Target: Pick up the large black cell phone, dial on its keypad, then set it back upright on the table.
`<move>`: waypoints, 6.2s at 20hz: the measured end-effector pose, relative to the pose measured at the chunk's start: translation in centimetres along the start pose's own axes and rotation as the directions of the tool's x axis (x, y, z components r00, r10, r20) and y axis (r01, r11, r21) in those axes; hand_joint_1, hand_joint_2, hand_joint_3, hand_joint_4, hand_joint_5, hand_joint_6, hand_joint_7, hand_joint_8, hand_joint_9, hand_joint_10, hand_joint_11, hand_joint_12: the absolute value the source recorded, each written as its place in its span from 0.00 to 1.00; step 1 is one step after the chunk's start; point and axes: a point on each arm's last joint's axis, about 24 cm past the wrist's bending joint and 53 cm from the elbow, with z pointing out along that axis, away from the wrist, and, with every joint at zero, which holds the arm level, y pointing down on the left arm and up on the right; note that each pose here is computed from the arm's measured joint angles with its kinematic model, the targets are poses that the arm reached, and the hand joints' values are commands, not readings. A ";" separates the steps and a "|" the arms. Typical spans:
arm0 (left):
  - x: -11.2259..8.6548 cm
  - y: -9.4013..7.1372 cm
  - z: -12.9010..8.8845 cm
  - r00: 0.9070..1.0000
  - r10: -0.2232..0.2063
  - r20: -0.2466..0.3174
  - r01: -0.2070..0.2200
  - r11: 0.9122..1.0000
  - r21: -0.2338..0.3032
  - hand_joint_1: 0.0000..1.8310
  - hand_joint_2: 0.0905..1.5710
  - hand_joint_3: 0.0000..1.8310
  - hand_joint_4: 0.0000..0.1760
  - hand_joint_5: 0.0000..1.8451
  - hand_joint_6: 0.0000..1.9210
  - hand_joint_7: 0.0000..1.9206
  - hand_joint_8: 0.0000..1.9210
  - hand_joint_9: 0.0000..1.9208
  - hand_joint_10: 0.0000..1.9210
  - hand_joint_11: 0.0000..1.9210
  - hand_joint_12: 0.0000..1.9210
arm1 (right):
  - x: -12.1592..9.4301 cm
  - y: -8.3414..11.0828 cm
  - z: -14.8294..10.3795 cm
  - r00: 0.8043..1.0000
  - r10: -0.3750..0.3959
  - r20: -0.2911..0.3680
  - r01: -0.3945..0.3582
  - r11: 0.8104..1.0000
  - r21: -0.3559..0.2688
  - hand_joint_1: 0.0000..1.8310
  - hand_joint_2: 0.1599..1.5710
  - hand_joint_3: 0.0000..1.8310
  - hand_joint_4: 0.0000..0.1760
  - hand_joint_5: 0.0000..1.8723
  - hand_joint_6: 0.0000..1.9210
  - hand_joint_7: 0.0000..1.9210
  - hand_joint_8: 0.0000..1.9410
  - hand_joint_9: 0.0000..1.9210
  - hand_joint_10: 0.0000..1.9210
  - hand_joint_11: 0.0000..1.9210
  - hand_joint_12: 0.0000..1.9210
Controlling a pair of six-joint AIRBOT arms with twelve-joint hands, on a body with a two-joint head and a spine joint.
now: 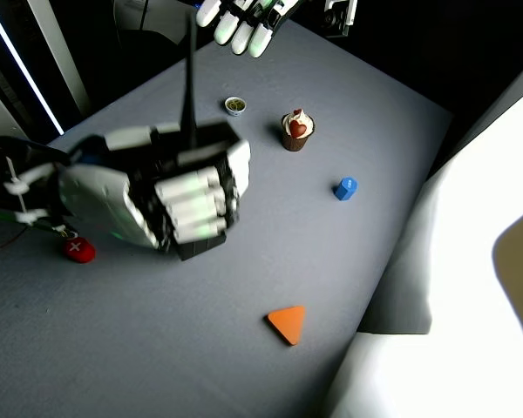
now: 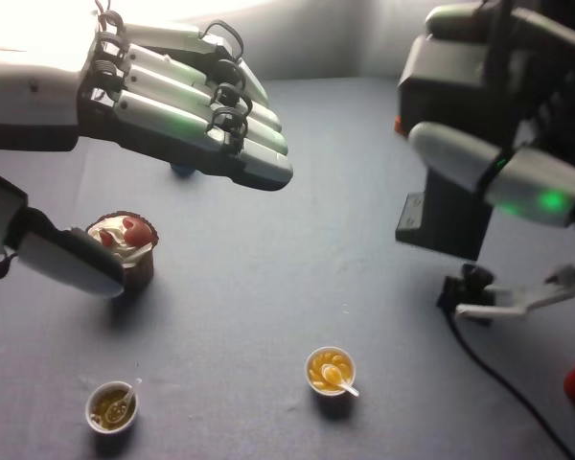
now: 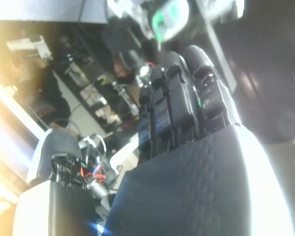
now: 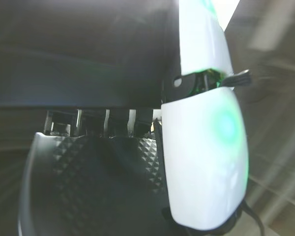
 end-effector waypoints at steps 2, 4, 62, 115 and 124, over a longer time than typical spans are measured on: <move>0.0 0.0 0.0 1.000 0.000 0.000 0.000 1.000 0.000 0.41 0.73 0.00 0.20 0.16 0.00 0.18 0.00 0.20 0.01 0.00 0.49 | -0.4 1.8 0.0 1.000 -0.012 -0.020 0.012 1.000 -0.023 0.81 0.69 0.00 0.00 0.48 0.44 0.42 0.60 0.48 0.61 0.45 0.83; 0.0 0.0 0.0 1.000 -0.001 0.001 0.001 1.000 0.001 0.48 0.76 0.00 0.32 0.14 0.00 0.23 0.00 0.34 0.04 0.07 0.60 | -0.4 3.2 0.0 1.000 -0.007 -0.020 0.006 0.999 -0.052 0.81 0.70 0.00 0.00 0.45 0.48 0.41 0.61 0.46 0.63 0.44 0.85; -0.2 3.7 11.2 0.989 -0.054 0.136 0.065 0.994 -0.083 0.71 0.81 0.00 0.75 0.00 0.00 0.33 0.82 0.39 1.00 0.29 1.00 | 2.3 6.5 -3.3 0.978 0.200 -0.063 -0.197 0.979 0.047 0.81 0.70 0.00 0.00 0.46 0.45 0.40 0.64 0.43 0.68 0.45 0.84; -1.4 2.3 5.5 0.983 -0.111 0.149 0.118 0.992 -0.036 0.71 0.81 0.00 0.77 0.00 0.00 0.32 0.84 0.38 1.00 0.29 1.00 | 1.1 5.0 -3.9 0.986 0.157 -0.054 -0.153 0.986 0.071 0.81 0.71 0.00 0.00 0.46 0.45 0.38 0.66 0.41 0.70 0.47 0.81; -0.6 2.4 3.7 0.959 -0.262 0.108 0.269 0.962 -0.056 0.70 0.82 0.00 0.00 0.15 0.01 0.33 0.83 0.30 0.98 0.19 1.00 | -1.3 3.7 -3.9 0.996 0.090 -0.026 -0.088 0.993 0.081 0.81 0.69 0.00 0.00 0.48 0.43 0.40 0.62 0.44 0.66 0.48 0.80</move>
